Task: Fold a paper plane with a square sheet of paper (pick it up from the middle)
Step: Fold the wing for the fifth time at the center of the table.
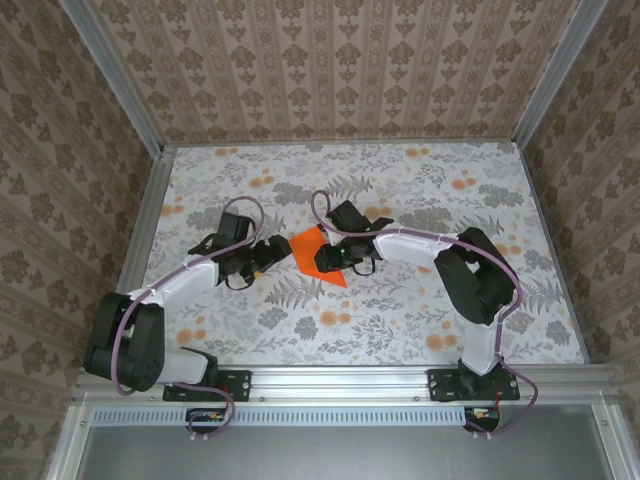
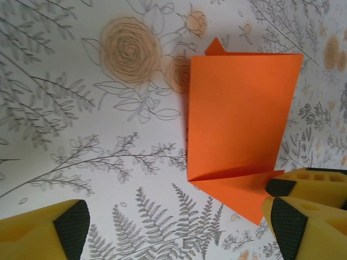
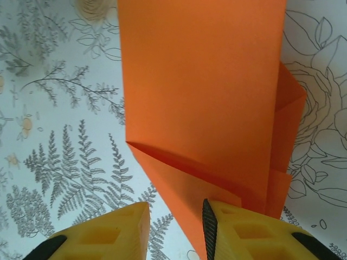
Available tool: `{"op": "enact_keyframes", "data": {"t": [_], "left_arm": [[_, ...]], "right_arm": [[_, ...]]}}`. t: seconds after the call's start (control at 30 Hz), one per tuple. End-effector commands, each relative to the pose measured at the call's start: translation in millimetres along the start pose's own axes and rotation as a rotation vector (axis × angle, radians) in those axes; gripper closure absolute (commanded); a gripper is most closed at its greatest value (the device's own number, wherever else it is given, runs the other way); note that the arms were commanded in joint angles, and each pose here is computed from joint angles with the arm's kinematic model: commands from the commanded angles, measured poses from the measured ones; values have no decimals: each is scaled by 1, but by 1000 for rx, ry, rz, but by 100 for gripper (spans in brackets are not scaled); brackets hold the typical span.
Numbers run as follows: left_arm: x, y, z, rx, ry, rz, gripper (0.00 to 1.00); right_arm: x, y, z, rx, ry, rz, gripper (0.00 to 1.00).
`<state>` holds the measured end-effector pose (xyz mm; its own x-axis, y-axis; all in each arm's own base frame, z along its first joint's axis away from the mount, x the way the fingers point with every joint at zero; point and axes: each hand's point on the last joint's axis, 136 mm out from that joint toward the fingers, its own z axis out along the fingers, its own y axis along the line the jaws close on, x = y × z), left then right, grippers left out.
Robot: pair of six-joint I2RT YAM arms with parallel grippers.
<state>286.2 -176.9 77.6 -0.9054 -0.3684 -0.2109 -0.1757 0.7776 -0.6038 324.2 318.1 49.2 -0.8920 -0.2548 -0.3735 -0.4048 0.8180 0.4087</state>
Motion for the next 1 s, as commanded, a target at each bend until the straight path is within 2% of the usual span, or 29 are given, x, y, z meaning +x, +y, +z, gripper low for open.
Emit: {"op": "enact_keyframes", "data": {"t": [0.0,0.3,0.53,0.97], "left_arm": [[5,-6,8,29,18,-20,10],[16,-17,24,69,51,-28,12],[30,-33,40,112,96,-3,24],[38,-53,71,146,134,-1,32]], "right_arm": [[-17,-5,3,19,-51,38,68],[-17,-27,13,63,-56,113,71],[-10,-42,21,89,-41,194,78],[1,-60,30,-47,-24,465,79]]}}
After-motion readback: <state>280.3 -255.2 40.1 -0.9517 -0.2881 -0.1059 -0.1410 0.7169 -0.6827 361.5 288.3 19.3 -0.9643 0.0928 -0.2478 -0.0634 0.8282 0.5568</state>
